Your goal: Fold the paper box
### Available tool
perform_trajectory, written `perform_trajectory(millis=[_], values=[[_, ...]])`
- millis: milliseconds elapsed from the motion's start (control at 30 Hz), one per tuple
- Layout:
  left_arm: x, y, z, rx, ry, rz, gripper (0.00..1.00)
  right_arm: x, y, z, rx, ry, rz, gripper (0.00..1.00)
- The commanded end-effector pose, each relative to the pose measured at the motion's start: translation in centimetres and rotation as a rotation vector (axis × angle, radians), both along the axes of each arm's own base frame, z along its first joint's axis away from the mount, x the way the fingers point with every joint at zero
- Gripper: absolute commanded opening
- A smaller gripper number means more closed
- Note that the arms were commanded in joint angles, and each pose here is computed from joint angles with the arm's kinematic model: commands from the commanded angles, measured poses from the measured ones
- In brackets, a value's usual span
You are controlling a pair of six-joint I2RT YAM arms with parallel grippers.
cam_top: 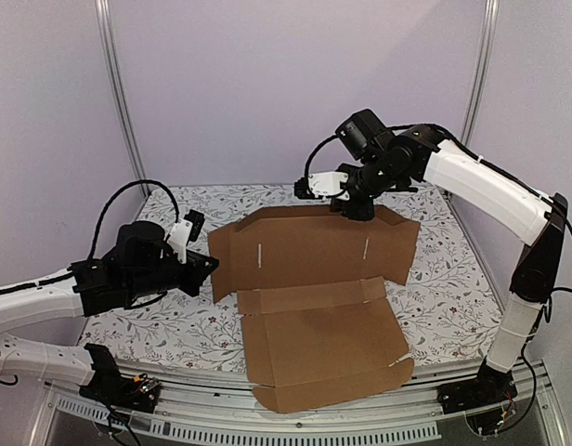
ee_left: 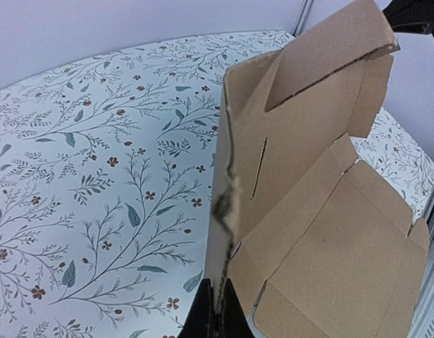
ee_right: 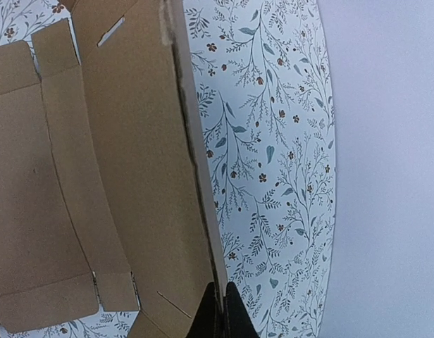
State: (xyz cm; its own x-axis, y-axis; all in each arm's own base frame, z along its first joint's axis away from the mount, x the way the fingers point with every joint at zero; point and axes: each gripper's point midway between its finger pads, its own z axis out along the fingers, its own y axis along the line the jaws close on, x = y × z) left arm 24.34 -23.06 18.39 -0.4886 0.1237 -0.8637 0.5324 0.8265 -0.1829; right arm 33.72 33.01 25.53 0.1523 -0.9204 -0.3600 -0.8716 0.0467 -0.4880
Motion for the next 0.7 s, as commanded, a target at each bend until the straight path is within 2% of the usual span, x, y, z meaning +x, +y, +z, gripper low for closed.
perform_trajectory(millis=[0,100,133,167,300,433,533,667], values=[[0.0,-0.7,1.2,-0.021,-0.015,-0.01,0.0,0.1,0.4,-0.2,0.016,0.02,0.005,0.0],[0.2,-0.7,1.2,-0.021,-0.013,-0.004,0.01,-0.1,0.5,-0.2,0.022,0.026,0.004,0.0],[0.2,-0.7,1.2,-0.022,-0.009,0.0,0.05,-0.1,0.5,-0.1,0.026,0.021,0.0,0.0],[0.2,-0.7,1.2,-0.024,-0.008,0.005,0.16,-0.1,0.6,-0.2,0.029,0.018,-0.006,0.0],[0.5,-0.2,1.7,-0.026,-0.006,0.043,0.43,-0.3,0.9,-0.4,0.028,-0.038,-0.029,0.0],[0.7,0.5,2.8,-0.024,-0.007,0.082,0.61,-0.6,1.1,-0.3,0.014,-0.133,-0.062,0.0],[0.5,1.1,3.8,-0.025,0.008,0.107,0.68,-0.6,1.0,-0.7,-0.025,-0.218,-0.105,0.0],[0.1,1.3,5.8,-0.063,0.032,0.117,0.72,-0.6,0.9,-0.7,-0.041,-0.315,-0.147,0.0]])
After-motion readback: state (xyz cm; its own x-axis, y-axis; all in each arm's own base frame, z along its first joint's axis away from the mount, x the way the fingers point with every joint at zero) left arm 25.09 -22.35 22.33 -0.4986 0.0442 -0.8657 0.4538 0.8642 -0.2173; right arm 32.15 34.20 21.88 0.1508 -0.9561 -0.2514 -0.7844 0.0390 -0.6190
